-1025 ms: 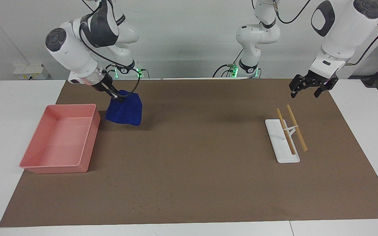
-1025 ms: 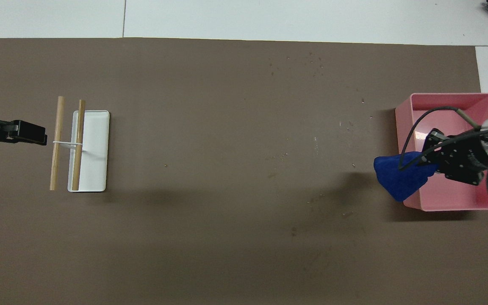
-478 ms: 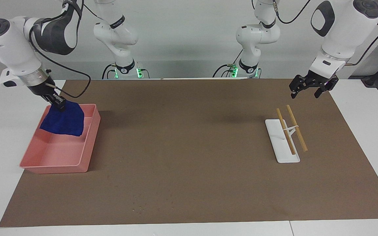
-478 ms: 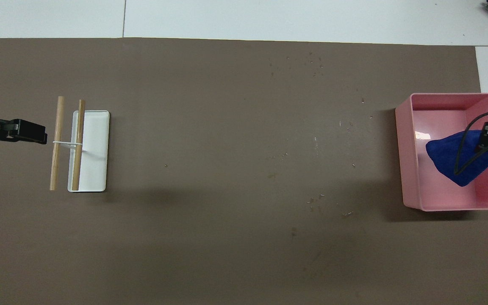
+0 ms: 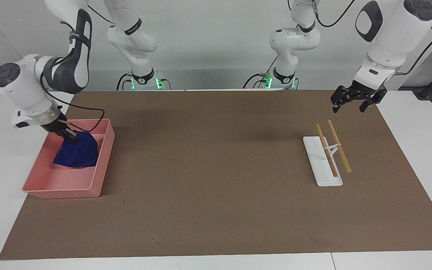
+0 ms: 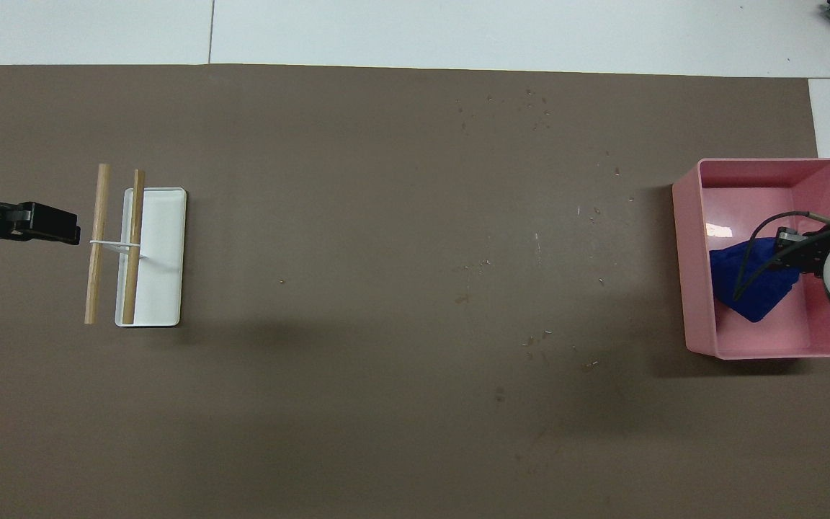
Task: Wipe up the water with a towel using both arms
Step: 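Lower the cloth into the tray and open the right gripper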
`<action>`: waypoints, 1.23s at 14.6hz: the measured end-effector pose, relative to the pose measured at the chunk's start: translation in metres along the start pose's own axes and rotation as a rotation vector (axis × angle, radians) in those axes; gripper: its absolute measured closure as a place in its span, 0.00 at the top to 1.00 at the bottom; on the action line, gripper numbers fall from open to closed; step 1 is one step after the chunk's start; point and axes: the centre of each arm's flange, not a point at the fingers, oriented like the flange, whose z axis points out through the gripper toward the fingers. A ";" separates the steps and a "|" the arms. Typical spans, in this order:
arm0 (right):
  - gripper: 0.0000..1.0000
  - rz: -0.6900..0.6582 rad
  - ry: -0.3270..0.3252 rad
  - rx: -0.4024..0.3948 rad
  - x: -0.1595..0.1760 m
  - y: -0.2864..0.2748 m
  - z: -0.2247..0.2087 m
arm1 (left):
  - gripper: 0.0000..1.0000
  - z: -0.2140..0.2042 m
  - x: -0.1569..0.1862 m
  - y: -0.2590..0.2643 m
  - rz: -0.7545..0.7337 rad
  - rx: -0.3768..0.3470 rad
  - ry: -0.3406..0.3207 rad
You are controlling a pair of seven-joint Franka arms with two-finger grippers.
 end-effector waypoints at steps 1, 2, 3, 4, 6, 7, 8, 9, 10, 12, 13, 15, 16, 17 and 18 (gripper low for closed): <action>0.14 -0.002 -0.011 -0.002 -0.003 -0.001 0.009 | 1.00 0.000 0.000 0.000 0.000 0.000 0.000; 0.14 -0.003 -0.021 -0.003 -0.005 -0.001 0.015 | 1.00 0.000 0.000 0.000 0.000 0.000 0.001; 0.14 -0.003 -0.028 -0.004 -0.008 0.000 0.020 | 1.00 0.000 0.000 0.000 0.000 0.000 0.002; 0.14 -0.003 -0.035 -0.006 -0.010 0.000 0.023 | 1.00 0.000 0.000 0.000 0.000 0.000 0.002; 0.14 0.010 -0.056 -0.009 -0.019 0.009 0.031 | 1.00 0.000 0.000 0.000 0.000 0.000 0.002; 0.13 0.019 -0.069 -0.010 -0.024 0.017 0.036 | 1.00 0.000 0.000 0.000 0.000 0.000 0.002; 0.13 0.013 -0.079 -0.010 -0.029 0.022 0.040 | 1.00 0.000 0.000 0.000 0.000 0.000 0.003; 0.20 -0.001 -0.085 -0.010 -0.032 0.026 0.043 | 1.00 0.000 0.000 0.000 0.000 0.000 0.003; 0.30 -0.013 -0.087 -0.010 -0.035 0.026 0.044 | 1.00 0.000 0.000 0.000 0.000 0.000 0.003; 0.49 -0.026 -0.081 -0.014 -0.036 0.026 0.041 | 1.00 0.000 0.000 0.000 -0.001 0.000 0.003; 0.59 -0.032 -0.074 -0.019 -0.036 0.025 0.038 | 1.00 0.000 0.000 0.000 -0.001 0.000 0.004; 0.82 -0.044 -0.045 -0.026 -0.031 0.021 0.025 | 1.00 0.000 0.000 0.000 -0.001 0.000 0.004; 0.92 -0.049 -0.025 -0.025 -0.028 0.018 0.013 | 1.00 0.000 0.000 0.000 -0.001 0.000 0.004; 0.99 -0.054 -0.008 -0.026 -0.026 0.015 -0.003 | 1.00 0.000 0.000 0.000 -0.001 0.000 0.004; 1.00 -0.060 0.008 -0.026 -0.024 0.012 -0.023 | 1.00 0.000 0.000 0.000 -0.001 0.000 0.004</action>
